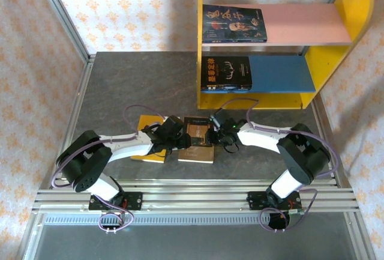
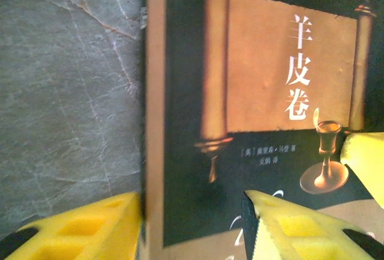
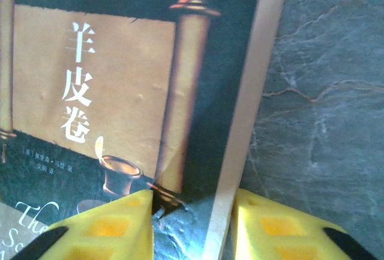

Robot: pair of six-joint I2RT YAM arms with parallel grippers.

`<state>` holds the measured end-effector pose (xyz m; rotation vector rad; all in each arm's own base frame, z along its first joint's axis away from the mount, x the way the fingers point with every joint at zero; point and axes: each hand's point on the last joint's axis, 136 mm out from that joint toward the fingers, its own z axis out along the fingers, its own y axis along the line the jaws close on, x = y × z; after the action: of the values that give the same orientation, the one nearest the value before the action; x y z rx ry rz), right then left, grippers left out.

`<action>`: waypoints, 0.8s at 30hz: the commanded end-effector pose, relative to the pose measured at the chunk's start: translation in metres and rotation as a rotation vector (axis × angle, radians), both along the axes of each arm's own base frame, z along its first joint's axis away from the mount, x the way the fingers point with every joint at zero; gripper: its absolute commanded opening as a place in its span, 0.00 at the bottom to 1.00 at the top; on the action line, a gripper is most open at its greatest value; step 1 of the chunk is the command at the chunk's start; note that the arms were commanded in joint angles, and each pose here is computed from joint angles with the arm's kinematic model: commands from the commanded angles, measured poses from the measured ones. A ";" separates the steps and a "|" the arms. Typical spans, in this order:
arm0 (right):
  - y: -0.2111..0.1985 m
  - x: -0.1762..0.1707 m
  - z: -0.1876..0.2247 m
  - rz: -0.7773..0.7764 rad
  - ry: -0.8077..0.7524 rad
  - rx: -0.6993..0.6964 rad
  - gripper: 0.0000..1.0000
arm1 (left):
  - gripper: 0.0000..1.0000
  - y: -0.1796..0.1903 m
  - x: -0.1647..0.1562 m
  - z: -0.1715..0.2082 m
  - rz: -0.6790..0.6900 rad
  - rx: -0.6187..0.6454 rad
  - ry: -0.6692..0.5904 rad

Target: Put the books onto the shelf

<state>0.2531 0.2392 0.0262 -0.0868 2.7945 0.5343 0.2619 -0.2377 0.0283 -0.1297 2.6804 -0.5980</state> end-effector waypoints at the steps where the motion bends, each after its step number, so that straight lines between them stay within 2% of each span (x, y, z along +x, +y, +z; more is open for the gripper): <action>1: -0.006 -0.024 -0.023 0.035 0.091 -0.036 0.29 | 0.48 -0.014 0.007 0.004 -0.024 -0.031 -0.018; 6: -0.003 -0.027 -0.026 0.044 0.097 -0.028 0.19 | 0.48 -0.021 0.008 0.000 -0.034 -0.054 -0.004; 10: 0.001 -0.032 -0.029 0.056 0.106 -0.011 0.17 | 0.48 -0.025 0.008 0.004 -0.043 -0.076 -0.006; 17: 0.020 -0.039 -0.035 0.093 0.110 -0.002 0.15 | 0.49 -0.042 0.012 0.065 -0.067 -0.265 -0.132; 20: 0.028 -0.040 -0.038 0.104 0.117 -0.001 0.15 | 0.50 -0.041 0.012 0.085 -0.071 -0.283 -0.167; 24: 0.032 -0.037 -0.037 0.104 0.110 0.001 0.15 | 0.49 -0.034 0.010 0.084 -0.067 -0.246 -0.159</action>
<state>0.2572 0.2761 0.0257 -0.1356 2.7327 0.6288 0.2665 -0.2486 0.0815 -0.1337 2.5441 -0.7877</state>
